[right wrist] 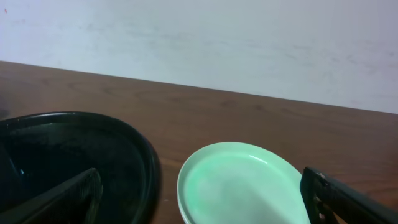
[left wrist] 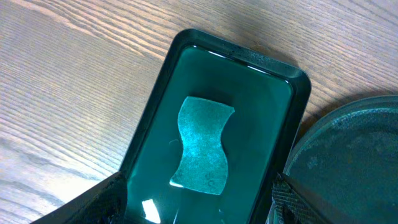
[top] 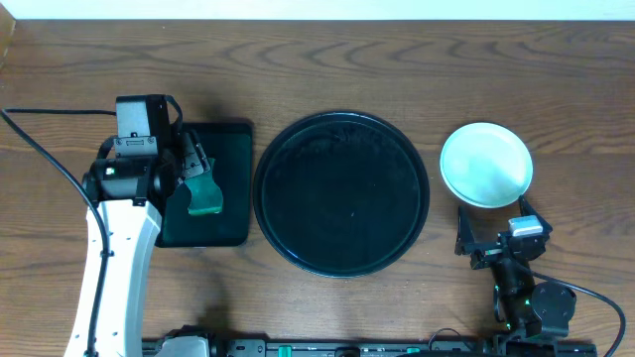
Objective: Clean dirty plates on tray and stack at the side
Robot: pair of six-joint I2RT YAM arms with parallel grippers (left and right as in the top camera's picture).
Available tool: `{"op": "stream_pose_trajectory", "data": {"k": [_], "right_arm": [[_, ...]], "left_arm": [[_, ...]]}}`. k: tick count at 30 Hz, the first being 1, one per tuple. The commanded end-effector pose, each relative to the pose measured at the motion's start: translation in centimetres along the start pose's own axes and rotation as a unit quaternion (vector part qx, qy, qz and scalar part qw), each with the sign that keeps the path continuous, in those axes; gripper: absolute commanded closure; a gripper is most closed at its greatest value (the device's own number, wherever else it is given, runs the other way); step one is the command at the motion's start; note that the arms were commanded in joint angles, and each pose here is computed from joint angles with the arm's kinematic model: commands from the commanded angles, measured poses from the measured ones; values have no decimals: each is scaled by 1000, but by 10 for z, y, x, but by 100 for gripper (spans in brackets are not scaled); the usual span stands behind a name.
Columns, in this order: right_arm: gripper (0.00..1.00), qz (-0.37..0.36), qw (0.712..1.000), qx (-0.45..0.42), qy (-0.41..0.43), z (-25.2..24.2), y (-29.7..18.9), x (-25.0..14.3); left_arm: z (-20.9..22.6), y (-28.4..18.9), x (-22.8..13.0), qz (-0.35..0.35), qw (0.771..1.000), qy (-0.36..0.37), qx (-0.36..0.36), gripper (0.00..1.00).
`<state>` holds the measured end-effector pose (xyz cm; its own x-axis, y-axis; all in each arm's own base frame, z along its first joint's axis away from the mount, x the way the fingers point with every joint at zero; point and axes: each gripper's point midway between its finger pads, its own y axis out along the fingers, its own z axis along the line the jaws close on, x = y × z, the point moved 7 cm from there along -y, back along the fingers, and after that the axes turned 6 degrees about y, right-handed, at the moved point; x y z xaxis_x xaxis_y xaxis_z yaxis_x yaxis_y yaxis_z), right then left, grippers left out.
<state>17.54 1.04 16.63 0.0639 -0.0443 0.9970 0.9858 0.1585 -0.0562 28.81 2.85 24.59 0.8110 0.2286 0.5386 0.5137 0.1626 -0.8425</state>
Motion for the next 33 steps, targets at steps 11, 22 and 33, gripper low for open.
{"op": "stream_pose_trajectory", "data": {"k": [11, 22, 33], "right_arm": [[1, -3, 1000, 8, -7, 2, 0, 0], [1, -3, 1000, 8, -7, 2, 0, 0], [1, -2, 1000, 8, -7, 2, 0, -1]], "left_arm": [[1, -1, 2, -4, 1000, 0, 4, 25], [2, -1, -1, 3, 1000, 1, 5, 25], [4, -19, -10, -53, 999, -1, -7, 25]]}}
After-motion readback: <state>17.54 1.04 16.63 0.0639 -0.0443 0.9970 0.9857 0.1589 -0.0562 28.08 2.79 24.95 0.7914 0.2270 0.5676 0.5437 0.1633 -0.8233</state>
